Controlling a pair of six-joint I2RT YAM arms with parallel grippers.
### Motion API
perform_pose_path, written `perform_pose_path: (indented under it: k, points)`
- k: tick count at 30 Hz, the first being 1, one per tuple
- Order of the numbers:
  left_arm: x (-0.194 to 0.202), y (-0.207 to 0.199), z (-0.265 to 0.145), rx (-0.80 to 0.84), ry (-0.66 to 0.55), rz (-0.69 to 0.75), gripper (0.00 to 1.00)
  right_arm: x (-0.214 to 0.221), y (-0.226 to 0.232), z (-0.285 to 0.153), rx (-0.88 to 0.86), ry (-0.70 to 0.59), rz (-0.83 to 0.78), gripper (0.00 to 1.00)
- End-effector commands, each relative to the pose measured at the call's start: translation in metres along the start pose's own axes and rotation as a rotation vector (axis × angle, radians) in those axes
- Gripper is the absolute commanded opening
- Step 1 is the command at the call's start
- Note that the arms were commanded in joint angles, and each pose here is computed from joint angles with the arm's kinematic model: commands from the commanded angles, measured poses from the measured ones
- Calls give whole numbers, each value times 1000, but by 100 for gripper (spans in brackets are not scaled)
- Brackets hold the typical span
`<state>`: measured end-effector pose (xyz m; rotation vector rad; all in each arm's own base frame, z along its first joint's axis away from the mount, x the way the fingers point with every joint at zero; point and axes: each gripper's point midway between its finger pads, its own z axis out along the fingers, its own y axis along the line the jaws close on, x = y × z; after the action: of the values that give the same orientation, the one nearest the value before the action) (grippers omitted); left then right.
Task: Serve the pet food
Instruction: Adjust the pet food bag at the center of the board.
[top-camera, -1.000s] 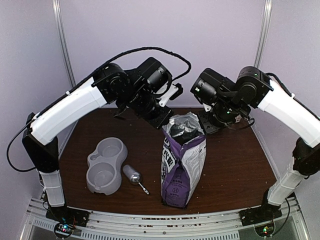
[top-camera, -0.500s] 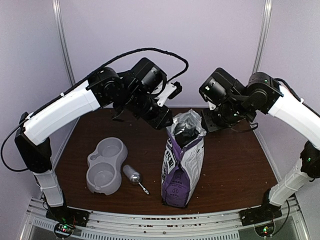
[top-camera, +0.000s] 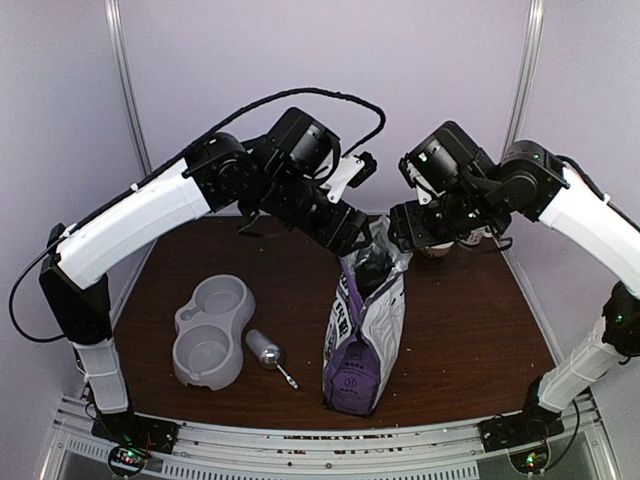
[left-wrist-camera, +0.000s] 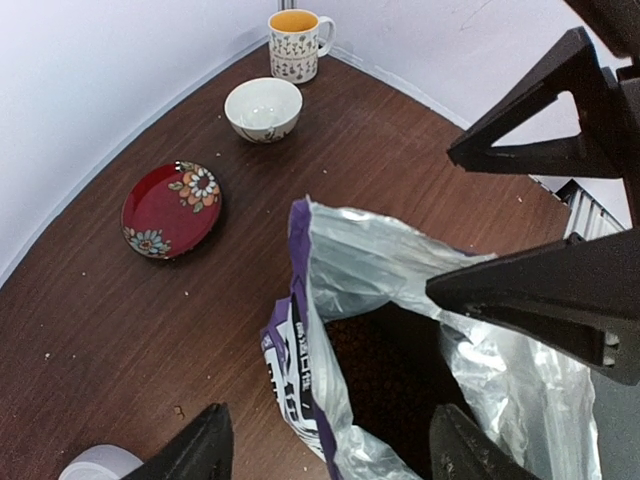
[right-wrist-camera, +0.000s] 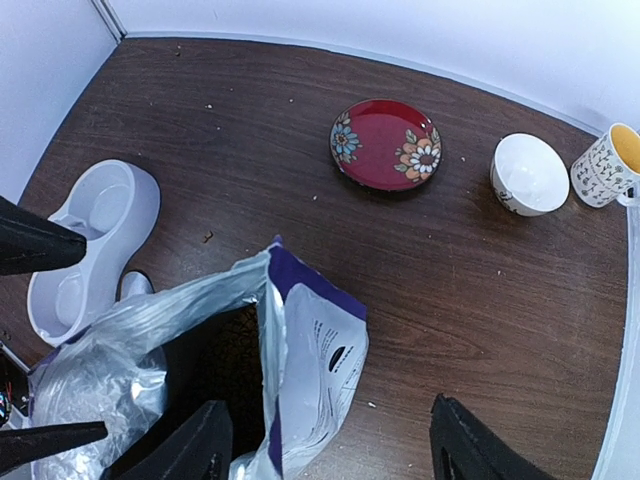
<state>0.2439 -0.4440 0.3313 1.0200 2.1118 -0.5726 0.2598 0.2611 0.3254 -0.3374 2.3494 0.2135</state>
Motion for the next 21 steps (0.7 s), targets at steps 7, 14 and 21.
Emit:
perform_pose_path:
  k: [7, 14, 21]
  points:
    - [-18, 10, 15, -19, -47, 17, 69, -14, 4, 14, -31, -12, 6, 68]
    - [-16, 18, 35, -69, -37, 51, 52, -6, 6, 34, -23, 20, -14, 57]
    - [-5, 38, 50, -188, -15, 87, 19, 0, -4, 42, -3, 38, -17, 30]
